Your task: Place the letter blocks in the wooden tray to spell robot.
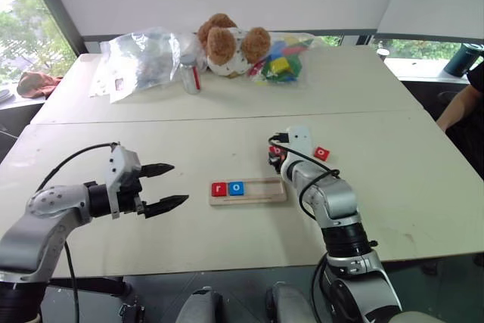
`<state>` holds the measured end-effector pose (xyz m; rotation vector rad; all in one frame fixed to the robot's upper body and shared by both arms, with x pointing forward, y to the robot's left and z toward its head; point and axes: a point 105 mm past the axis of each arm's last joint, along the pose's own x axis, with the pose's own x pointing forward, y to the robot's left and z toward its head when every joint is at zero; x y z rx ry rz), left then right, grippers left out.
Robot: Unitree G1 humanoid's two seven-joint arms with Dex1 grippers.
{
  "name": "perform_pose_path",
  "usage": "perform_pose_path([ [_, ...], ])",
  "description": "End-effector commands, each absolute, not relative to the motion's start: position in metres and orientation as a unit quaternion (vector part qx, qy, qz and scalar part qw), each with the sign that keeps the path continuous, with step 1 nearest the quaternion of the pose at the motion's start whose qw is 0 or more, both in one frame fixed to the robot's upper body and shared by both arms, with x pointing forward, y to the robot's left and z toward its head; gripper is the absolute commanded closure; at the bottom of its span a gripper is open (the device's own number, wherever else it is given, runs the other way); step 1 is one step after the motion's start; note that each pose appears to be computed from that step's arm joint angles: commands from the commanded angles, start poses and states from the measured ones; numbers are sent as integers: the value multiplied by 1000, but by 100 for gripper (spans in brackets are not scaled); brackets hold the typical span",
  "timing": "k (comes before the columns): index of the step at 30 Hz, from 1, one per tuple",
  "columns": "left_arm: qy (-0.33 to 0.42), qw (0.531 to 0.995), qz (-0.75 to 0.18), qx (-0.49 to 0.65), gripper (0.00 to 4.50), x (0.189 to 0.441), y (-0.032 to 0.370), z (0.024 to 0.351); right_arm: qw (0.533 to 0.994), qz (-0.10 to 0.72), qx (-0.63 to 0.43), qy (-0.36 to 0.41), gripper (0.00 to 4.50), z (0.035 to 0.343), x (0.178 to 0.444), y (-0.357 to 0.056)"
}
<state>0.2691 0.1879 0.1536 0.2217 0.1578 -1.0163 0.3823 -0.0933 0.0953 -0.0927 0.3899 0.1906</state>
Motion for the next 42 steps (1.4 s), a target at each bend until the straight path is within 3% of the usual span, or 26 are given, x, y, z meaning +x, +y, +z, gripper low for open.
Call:
perform_pose_path([
  [1, 64, 851, -511, 103, 0, 267, 173, 156, 984, 85, -66, 142, 336, 119, 386, -98],
  [6, 76, 822, -557, 94, 0, 257, 154, 151, 987, 71, -84, 115, 336, 146, 354, -126],
  [11, 81, 806, -578, 102, 0, 259, 145, 147, 982, 45, -68, 170, 336, 133, 300, -150],
  [14, 80, 796, -592, 99, 0, 261, 138, 147, 973, 37, -50, 222, 336, 110, 275, -154],
  [22, 83, 791, -598, 103, 0, 266, 135, 143, 964, 27, -18, 262, 336, 91, 272, -151],
  [29, 80, 794, -593, 107, 0, 268, 137, 143, 965, 24, -35, 259, 4, 93, 274, -155],
  [35, 80, 796, -590, 113, 0, 273, 143, 147, 977, 63, -85, 185, 4, 133, 276, -157],
  [39, 72, 781, -606, 133, 0, 271, 144, 154, 954, 228, -176, 88, 4, 169, 276, -151],
  [42, 55, 767, -623, 142, 0, 264, 136, 161, 907, 363, -197, 83, 4, 155, 267, -160],
])
